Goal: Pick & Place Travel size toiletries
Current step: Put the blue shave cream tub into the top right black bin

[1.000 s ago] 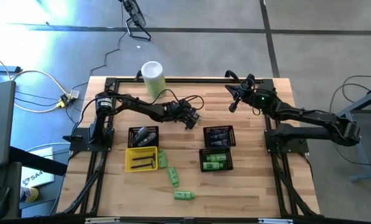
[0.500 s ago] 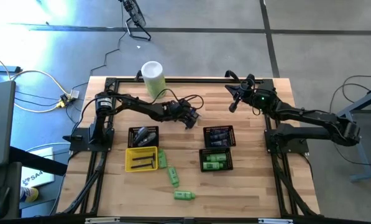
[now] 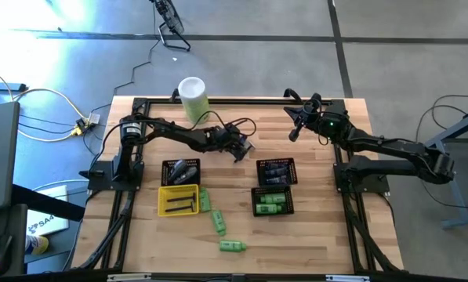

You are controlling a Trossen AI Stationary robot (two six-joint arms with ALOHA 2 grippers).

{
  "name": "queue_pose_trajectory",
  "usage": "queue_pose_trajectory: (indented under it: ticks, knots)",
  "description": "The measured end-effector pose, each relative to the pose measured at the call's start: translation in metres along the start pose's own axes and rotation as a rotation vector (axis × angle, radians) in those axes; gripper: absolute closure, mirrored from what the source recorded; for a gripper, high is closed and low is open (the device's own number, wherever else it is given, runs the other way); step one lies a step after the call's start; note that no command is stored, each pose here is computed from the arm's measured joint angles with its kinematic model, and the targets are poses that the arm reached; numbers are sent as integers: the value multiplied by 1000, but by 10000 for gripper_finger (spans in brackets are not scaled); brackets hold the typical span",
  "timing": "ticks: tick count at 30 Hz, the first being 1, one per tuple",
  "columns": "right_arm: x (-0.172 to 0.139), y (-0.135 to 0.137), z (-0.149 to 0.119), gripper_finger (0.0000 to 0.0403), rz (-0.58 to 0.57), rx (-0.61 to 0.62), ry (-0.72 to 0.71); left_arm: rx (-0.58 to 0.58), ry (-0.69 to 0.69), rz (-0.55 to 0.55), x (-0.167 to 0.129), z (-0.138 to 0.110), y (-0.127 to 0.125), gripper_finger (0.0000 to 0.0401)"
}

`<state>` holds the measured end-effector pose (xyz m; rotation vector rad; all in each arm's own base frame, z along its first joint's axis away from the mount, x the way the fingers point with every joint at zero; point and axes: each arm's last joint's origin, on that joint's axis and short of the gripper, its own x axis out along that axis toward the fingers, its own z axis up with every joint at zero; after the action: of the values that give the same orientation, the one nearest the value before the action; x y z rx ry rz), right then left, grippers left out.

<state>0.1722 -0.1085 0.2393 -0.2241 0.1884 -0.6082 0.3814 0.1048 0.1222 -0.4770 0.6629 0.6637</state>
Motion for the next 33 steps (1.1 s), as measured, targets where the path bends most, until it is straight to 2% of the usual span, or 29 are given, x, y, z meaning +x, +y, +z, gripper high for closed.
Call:
queue_pose_trajectory:
  ticks: [12,33]
  knots:
    - [0,0,0,400,0,0,0,0,2,-3,0,0,0,184]
    - [0,0,0,400,0,0,0,1,2,-4,0,0,0,204]
